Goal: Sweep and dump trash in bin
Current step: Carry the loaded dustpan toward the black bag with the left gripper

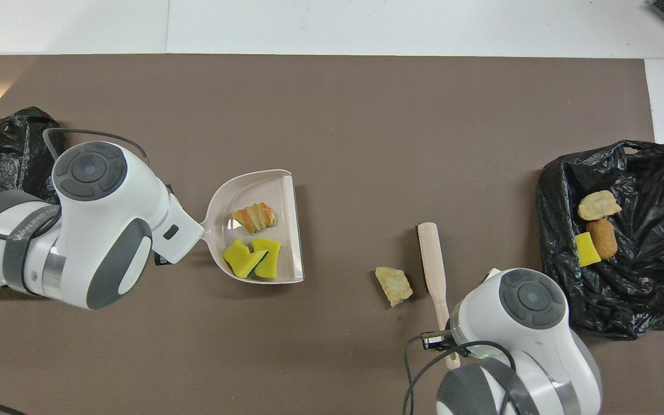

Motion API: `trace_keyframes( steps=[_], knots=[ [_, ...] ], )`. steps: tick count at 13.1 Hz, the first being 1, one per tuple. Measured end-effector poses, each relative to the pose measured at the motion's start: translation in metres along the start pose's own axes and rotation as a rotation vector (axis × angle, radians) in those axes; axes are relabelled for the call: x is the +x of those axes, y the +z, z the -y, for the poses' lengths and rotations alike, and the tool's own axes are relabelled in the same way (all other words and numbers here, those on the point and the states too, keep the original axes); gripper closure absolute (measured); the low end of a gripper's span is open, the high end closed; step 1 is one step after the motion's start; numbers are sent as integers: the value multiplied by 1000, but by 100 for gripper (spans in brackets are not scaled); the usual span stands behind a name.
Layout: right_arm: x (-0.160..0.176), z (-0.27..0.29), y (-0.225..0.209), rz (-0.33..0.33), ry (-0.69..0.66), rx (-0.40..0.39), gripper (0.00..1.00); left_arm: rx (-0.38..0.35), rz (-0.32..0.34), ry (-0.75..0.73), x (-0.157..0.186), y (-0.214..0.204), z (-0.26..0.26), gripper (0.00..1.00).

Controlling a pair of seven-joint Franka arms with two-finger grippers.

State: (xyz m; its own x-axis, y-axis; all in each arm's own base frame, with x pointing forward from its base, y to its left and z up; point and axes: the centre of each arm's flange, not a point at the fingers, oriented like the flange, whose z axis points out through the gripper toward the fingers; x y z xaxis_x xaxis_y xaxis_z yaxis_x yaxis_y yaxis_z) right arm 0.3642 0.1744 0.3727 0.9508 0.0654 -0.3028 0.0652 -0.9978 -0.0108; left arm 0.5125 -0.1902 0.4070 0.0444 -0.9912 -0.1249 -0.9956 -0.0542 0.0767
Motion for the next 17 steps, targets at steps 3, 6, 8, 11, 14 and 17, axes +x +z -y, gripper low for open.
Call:
trace_keyframes(
  steps=[3,6,8,11,14,17],
  knots=[
    [-24,-10,15,6,9,-16,74,15,52,-31,27,10,-38,68],
    [-33,0,26,-28,-22,-20,74,27,101,-72,45,27,-65,68],
    [-24,14,42,-43,-31,13,74,32,114,-96,51,34,-72,68],
    [-4,62,58,-11,-59,87,74,37,111,-99,50,32,-73,68],
    [1,132,64,-7,-60,189,74,44,104,-99,50,34,-72,68],
    [0,177,45,-24,-96,228,74,76,75,-95,50,45,-71,68]
  ],
)
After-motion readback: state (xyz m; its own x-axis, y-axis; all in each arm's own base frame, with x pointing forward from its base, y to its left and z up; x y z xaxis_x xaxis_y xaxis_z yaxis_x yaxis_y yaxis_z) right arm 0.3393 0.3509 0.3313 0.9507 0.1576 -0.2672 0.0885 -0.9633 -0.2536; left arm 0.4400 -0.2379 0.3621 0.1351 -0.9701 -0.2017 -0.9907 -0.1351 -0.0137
